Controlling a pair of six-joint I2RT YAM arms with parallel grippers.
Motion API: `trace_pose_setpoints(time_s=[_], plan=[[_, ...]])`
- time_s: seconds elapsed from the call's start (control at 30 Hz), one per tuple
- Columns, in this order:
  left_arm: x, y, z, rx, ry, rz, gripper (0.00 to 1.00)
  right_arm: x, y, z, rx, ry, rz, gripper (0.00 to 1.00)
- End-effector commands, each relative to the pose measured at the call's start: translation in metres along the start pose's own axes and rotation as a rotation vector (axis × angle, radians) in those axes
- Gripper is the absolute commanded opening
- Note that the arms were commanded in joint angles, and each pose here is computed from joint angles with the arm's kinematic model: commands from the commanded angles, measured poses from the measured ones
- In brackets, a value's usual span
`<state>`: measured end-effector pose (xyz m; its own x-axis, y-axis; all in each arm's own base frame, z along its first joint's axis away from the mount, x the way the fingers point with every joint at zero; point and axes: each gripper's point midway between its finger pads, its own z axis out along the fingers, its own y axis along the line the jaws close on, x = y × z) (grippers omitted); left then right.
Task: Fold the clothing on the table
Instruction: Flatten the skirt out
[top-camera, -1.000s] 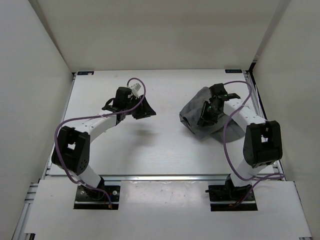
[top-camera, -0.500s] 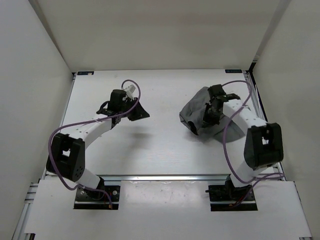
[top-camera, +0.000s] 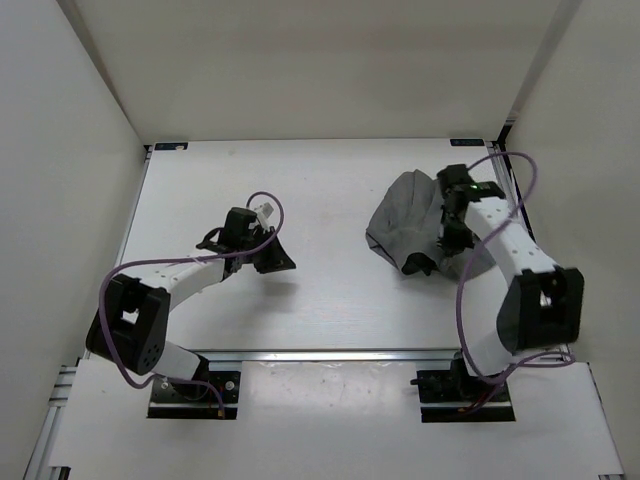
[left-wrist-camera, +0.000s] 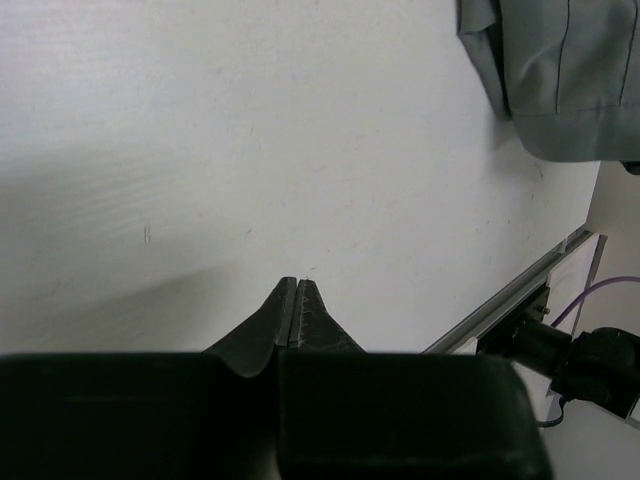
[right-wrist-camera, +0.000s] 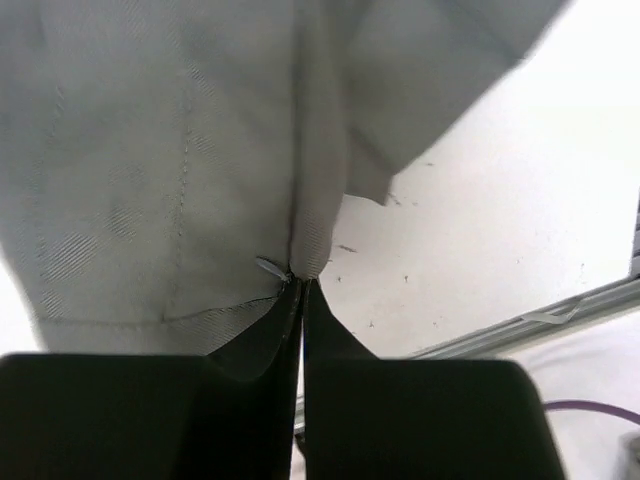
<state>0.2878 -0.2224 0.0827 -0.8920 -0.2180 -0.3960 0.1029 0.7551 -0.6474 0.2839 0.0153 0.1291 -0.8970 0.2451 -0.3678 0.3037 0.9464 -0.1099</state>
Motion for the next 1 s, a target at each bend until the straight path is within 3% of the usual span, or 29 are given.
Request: trace_pose_setpoints(time_s=[0.0,0.13,0.23,0.3,0.37,0.43,0.47,0.53,0.63,0.73,0.83,0.9,0.97], plan=[[0.008,-0.011,-0.012,0.040,-0.016,0.012,0.01,0.003,0.035,0.020,0.038,0.063,-0.172,0.00],[0.003,-0.009,-0.018,0.037,-0.036,0.017,0.00,-0.017,0.149,0.004,-0.197,0.012,-0.364,0.00],[-0.004,-0.003,-0.024,0.020,-0.051,0.004,0.01,-0.034,0.243,-0.062,-0.585,-0.082,-0.455,0.00],[-0.009,0.002,-0.027,0.013,-0.063,-0.004,0.00,-0.053,0.286,-0.140,-0.878,-0.217,-0.501,0.00],[-0.008,0.003,-0.027,-0.001,-0.054,0.001,0.01,-0.060,0.298,-0.205,-1.074,-0.332,-0.539,0.00],[-0.006,0.006,-0.026,-0.017,-0.047,0.006,0.00,-0.069,0.275,-0.289,-1.278,-0.512,-0.556,0.00],[-0.007,0.006,-0.026,-0.017,-0.046,0.010,0.00,-0.069,0.273,-0.306,-1.368,-0.568,-0.552,0.00],[-0.002,0.007,-0.024,-0.016,-0.030,-0.002,0.00,-0.066,0.226,-0.361,-1.498,-0.737,-0.512,0.00],[0.000,0.005,-0.022,-0.019,-0.022,0.007,0.00,-0.074,0.165,-0.356,-1.533,-0.812,-0.354,0.01],[0.006,0.007,-0.018,-0.029,-0.007,-0.002,0.00,-0.083,0.120,-0.277,-1.362,-0.725,-0.174,0.00],[0.012,0.006,-0.014,-0.030,0.007,-0.005,0.00,-0.054,0.090,-0.160,-1.190,-0.496,0.015,0.00],[0.017,0.008,-0.013,-0.034,0.014,-0.010,0.00,-0.019,0.091,-0.105,-1.101,-0.366,0.030,0.00],[0.018,0.006,-0.013,-0.028,0.008,-0.007,0.00,0.017,0.081,-0.048,-0.883,-0.242,0.064,0.00]])
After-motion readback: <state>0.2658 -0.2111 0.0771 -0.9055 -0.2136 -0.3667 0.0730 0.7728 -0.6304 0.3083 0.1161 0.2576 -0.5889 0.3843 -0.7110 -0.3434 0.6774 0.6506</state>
